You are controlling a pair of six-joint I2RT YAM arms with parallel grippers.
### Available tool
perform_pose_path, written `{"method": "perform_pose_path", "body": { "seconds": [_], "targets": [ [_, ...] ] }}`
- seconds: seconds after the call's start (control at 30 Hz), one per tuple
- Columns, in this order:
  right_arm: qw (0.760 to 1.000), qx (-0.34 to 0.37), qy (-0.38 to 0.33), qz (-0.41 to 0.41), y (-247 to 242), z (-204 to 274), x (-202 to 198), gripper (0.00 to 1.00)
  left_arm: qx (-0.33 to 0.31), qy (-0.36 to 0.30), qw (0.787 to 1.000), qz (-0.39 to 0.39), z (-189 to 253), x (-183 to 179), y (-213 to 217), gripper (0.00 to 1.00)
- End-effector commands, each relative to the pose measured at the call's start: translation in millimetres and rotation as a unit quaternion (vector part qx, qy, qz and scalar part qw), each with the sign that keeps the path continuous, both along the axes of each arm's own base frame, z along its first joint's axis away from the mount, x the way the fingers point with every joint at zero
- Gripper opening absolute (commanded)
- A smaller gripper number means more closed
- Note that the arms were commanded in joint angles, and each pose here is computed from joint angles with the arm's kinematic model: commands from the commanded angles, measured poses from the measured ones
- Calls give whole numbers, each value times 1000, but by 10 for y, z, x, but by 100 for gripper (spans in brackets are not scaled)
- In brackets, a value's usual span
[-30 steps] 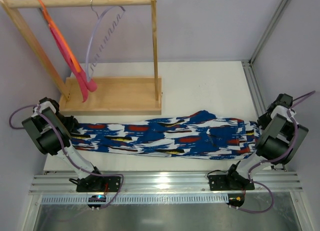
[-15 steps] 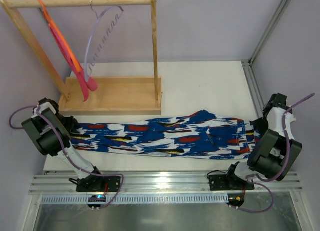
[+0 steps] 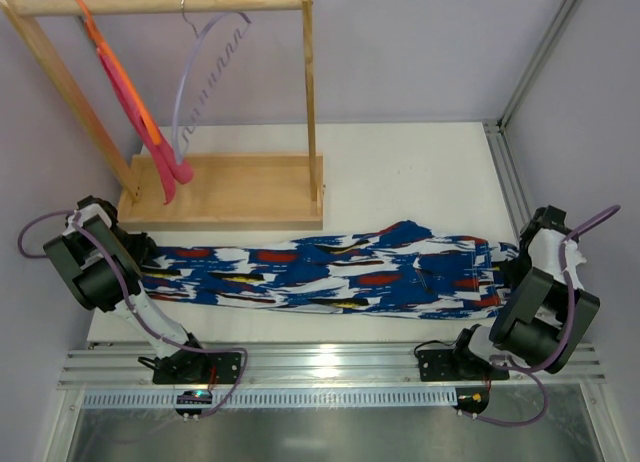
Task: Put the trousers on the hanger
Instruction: Fold the trousers
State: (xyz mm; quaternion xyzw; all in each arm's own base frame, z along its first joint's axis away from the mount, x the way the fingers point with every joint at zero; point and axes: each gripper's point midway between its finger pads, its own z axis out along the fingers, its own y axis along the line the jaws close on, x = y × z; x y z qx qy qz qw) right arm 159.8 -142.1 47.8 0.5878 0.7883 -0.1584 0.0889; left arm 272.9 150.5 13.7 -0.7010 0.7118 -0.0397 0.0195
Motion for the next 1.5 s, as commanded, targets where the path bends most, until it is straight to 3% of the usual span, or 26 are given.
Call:
{"method": "perform_pose_path", "body": {
  "seconds": [0.0,0.07,0.17,0.33,0.47,0.57,0.8,0.93,1.07,1.2,1.27,1.4,1.43,1.47],
  "targets": [
    [999,-36,-28,0,-153,304,113,53,98,29,995,-3,-307,-86,481,33],
    [999,-22,-40,5,-99,329,146,52,122,12,992,-4,-72,-41,516,35],
    [995,62,-72,-6,308,218,179,51,152,-25,988,-7,226,49,517,40],
    [998,46,22,-32,305,209,-115,53,158,-38,986,-35,299,66,178,43],
    [998,38,31,-30,284,92,-163,52,211,-27,974,-74,374,38,48,50],
    [999,21,20,-27,210,18,-99,51,238,-30,968,-81,521,27,77,53],
    [996,-16,-87,14,169,-13,334,44,301,-32,950,-75,961,-44,259,59],
    [996,-20,-86,25,130,-57,399,42,325,-38,942,-74,1157,-72,310,62],
    [995,2,-91,44,186,-228,490,42,304,-90,945,-80,1194,3,152,58],
    [994,9,-89,61,188,-313,592,41,260,-166,944,-120,1013,223,-278,52],
    [994,14,-91,66,194,-316,630,41,226,-171,952,-118,805,210,-433,49],
    [994,1,-80,68,152,-226,592,38,194,-122,969,-97,422,140,-469,29],
    [995,-11,-69,65,111,-200,547,36,189,-74,975,-90,246,19,-436,27],
    [996,-28,-59,59,48,-158,501,35,193,-69,975,-88,261,60,-402,25]
  ]
}}
